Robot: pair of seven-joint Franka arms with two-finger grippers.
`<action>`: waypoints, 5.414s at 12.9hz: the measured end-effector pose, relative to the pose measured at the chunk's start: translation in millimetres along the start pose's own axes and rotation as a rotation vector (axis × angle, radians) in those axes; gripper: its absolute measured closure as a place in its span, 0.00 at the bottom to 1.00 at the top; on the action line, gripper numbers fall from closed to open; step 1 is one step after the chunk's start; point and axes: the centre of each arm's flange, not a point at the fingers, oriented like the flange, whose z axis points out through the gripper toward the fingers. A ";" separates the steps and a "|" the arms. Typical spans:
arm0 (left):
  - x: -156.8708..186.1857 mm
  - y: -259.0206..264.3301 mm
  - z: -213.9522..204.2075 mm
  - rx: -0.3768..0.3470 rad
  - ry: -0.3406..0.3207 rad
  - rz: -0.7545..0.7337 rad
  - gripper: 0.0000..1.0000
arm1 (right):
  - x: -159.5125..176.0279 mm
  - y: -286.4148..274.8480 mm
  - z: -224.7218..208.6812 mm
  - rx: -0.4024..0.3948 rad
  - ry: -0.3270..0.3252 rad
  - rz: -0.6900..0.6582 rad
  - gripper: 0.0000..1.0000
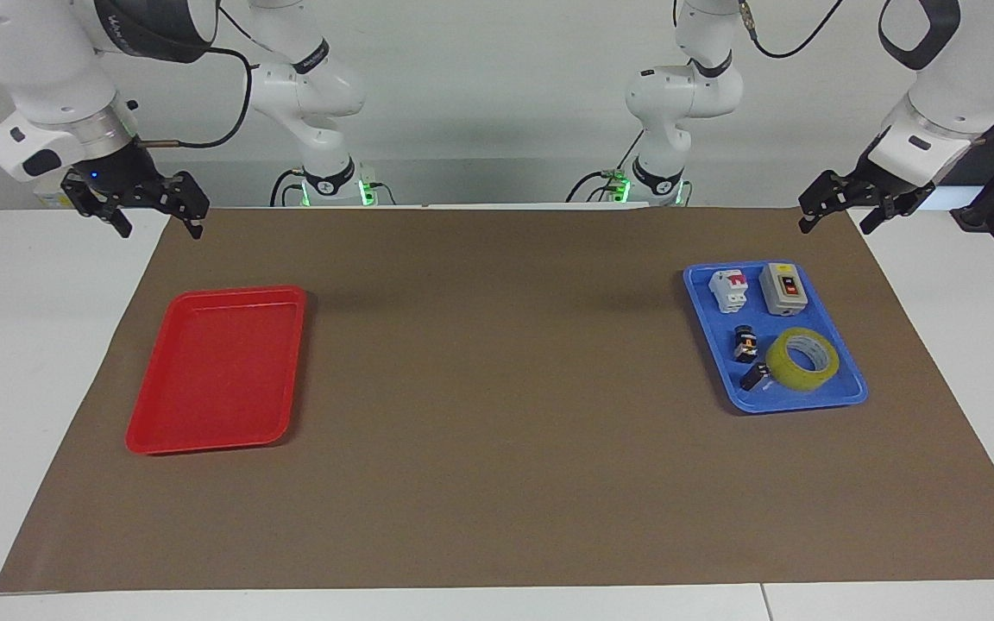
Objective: Place and move tape with both arms
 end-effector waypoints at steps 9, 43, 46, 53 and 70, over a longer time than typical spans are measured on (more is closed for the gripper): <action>52.7 -57.3 60.7 0.024 0.105 -0.038 0.00 | -0.1 0.0 0.9 0.000 -0.002 0.000 0.00; 27.3 -125.4 276.3 0.032 0.098 -0.154 0.79 | -0.2 0.5 2.2 0.001 -0.005 0.001 0.00; 19.3 -114.5 199.2 0.026 0.118 -0.141 0.79 | -0.2 0.5 2.2 0.001 -0.005 0.001 0.00; 19.7 111.1 207.6 0.061 0.099 -0.227 0.79 | -0.2 0.5 2.2 0.001 -0.005 0.001 0.00; -16.2 427.4 303.7 0.035 0.161 -0.155 0.46 | -0.2 0.5 2.2 0.001 -0.005 0.001 0.00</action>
